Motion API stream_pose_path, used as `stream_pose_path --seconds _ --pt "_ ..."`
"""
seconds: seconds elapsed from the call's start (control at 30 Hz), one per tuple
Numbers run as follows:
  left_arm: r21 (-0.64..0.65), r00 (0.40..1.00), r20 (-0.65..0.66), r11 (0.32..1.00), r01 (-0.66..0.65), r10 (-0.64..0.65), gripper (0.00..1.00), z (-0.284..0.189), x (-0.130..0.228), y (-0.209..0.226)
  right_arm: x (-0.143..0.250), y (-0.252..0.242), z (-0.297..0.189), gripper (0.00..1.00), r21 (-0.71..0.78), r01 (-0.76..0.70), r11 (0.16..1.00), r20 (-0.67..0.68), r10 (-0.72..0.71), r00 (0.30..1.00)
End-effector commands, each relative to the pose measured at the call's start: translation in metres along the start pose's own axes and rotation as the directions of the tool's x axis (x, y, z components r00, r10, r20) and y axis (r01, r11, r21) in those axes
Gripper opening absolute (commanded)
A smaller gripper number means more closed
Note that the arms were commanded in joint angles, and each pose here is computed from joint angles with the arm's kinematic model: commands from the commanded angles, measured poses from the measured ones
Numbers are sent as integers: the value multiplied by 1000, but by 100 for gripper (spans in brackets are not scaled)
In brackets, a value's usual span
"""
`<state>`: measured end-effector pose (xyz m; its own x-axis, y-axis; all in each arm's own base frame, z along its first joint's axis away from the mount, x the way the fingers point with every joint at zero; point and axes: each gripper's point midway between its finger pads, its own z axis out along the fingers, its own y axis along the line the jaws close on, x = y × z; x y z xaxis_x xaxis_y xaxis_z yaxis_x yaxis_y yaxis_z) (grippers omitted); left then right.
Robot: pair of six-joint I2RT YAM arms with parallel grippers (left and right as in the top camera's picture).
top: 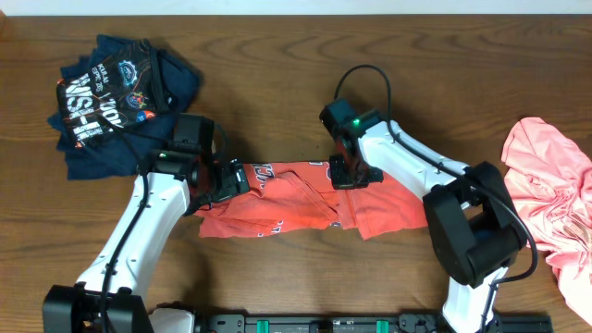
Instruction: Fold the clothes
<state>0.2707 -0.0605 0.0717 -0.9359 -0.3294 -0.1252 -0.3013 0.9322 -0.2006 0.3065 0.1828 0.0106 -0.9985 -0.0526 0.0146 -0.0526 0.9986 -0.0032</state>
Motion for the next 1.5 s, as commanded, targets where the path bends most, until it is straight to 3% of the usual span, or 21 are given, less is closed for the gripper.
stream_pose_path --seconds 0.0,0.5,0.73,0.77,0.83,0.97,1.2,1.47 --pt "8 1000 12 1000 6 -6 95 -4 -5 -3 -21 -3 -17 1 -18 -45 999 58 46 997" --pt "8 1000 13 1000 5 -5 95 -4 -5 -3 -48 9 -27 1 -68 -41 997 158 51 986" --pt "8 1000 12 1000 6 -6 95 -4 -5 -3 -48 34 -30 1 -187 29 982 151 -1 989" --pt "8 1000 12 1000 6 -6 95 -4 -5 -3 -47 33 -30 5 -186 28 982 147 0 989" --pt "8 1000 12 1000 5 -5 95 -4 -5 -3 -43 29 -28 24 -166 22 986 129 0 992" --pt "8 1000 12 1000 5 -5 95 -4 -5 -3 -29 2 -29 34 -46 -2 999 86 6 996" --pt "8 1000 12 1000 6 -6 95 -4 -5 -3 -7 -17 -58 34 53 -7 999 76 3 997" --pt "8 1000 12 1000 6 -6 95 -4 -5 -3 16 -1 -35 34 74 48 996 38 -51 998"
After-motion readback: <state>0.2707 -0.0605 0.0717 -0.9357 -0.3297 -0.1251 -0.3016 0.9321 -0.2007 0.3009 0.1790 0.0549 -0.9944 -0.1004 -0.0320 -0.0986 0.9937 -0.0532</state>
